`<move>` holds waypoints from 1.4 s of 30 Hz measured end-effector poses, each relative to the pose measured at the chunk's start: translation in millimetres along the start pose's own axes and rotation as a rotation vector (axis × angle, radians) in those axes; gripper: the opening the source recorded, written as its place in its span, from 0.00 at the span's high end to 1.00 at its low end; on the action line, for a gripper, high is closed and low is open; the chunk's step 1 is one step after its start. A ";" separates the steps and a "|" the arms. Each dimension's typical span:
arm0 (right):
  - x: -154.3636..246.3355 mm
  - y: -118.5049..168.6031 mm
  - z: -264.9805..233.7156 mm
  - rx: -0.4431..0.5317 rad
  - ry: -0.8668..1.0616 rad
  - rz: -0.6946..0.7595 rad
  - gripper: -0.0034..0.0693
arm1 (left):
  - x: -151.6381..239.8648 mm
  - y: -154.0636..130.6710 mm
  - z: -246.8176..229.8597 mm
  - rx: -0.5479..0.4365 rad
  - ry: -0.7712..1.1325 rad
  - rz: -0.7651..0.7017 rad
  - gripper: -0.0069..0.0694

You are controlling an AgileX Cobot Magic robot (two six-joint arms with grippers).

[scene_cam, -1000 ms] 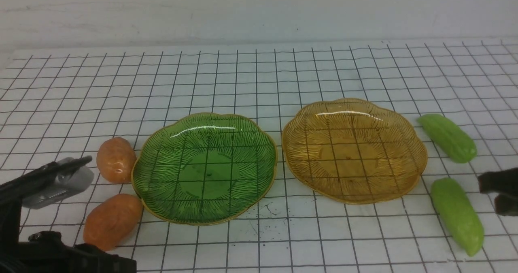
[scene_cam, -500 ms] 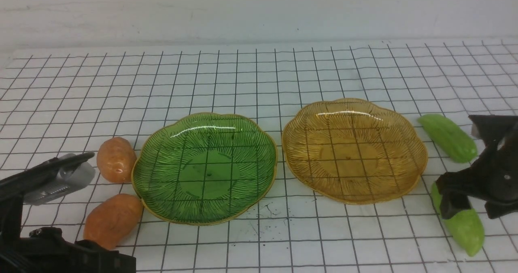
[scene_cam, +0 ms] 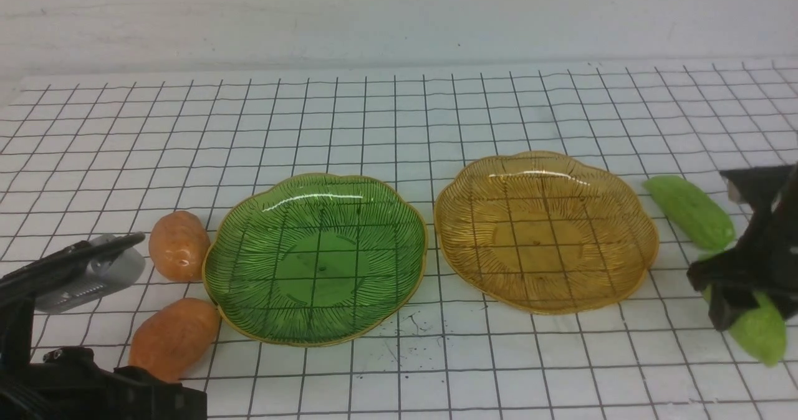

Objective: Put different types of vegetables on the plate.
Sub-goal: 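Put the green cucumber next to the left plate into that plate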

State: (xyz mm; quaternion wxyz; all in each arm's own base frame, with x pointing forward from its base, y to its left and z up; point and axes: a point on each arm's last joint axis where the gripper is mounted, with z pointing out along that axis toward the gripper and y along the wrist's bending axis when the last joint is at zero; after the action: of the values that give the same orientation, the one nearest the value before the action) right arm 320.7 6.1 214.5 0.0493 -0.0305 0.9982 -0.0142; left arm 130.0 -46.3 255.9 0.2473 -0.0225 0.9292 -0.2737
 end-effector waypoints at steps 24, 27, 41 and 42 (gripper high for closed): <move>-60.3 110.0 10.4 -0.269 -0.318 -0.275 0.04 | -0.3 0.1 0.0 -0.001 -0.003 0.001 0.92; -61.8 101.9 9.4 -0.242 -0.322 -0.251 0.01 | -0.4 0.2 0.0 -0.002 -0.004 0.001 0.92; -91.2 -18.1 1.9 0.064 -0.416 -0.004 0.00 | -0.4 0.2 0.0 -0.002 -0.004 0.001 0.92; -91.3 -18.9 3.0 0.064 -0.414 -0.002 0.00 | -0.4 0.2 0.0 -0.002 -0.004 0.001 0.92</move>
State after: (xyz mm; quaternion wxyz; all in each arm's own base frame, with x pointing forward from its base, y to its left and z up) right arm 412.9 -7.1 220.9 0.2542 -0.0321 0.9658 -0.0397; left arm 130.3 -46.1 256.0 0.2492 -0.0230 0.9290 -0.2728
